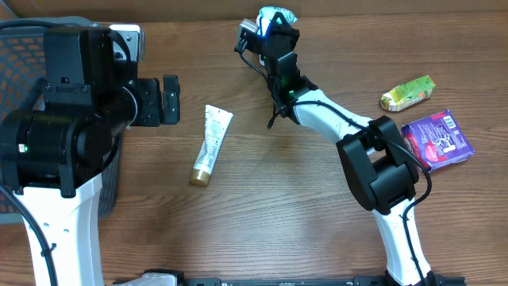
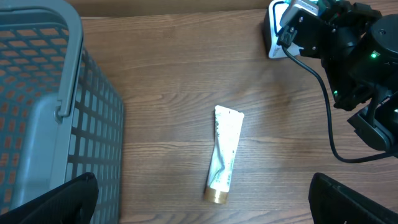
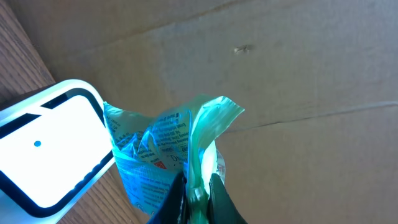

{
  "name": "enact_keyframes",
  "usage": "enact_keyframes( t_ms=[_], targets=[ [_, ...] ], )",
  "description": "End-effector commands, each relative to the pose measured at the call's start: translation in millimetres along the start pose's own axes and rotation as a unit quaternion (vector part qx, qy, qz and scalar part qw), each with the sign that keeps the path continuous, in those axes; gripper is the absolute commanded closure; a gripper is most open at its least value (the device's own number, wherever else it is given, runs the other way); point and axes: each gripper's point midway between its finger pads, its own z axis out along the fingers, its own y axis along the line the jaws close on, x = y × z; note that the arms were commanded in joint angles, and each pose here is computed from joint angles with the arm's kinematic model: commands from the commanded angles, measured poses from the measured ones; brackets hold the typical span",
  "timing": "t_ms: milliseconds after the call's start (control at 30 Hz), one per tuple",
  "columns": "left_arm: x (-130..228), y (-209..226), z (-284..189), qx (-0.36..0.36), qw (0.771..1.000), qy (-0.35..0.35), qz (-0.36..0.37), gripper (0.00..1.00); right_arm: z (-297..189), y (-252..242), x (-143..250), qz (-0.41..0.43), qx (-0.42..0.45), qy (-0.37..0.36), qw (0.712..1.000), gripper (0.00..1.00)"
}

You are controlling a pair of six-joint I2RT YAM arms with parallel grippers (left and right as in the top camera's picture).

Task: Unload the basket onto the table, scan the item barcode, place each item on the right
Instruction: 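Hold the mint-green packet in front of the white scanner, then carry the packet right and drop it onto the purple pack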

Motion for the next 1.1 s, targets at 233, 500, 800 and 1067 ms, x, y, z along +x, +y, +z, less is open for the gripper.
enact_keyframes(
  t_ms=[233,500,800,1067],
  targets=[
    [-2,2,-3,-0.003,1.0,-0.006,0.002,0.0,0,-22,-5,0.06,0.022,-0.006,0.998,0.96],
    [-2,2,-3,-0.003,1.0,-0.006,0.002,0.0,-39,-74,-21,0.154,-0.006,0.001,0.988,0.96],
    [-2,2,-3,-0.002,1.0,-0.006,0.002,0.0,-170,-132,-26,0.551,-0.294,0.005,0.781,0.96],
    [-2,2,-3,-0.003,1.0,-0.006,0.002,0.0,-182,-131,160,0.721,-0.257,0.274,0.582,0.96]
  ],
)
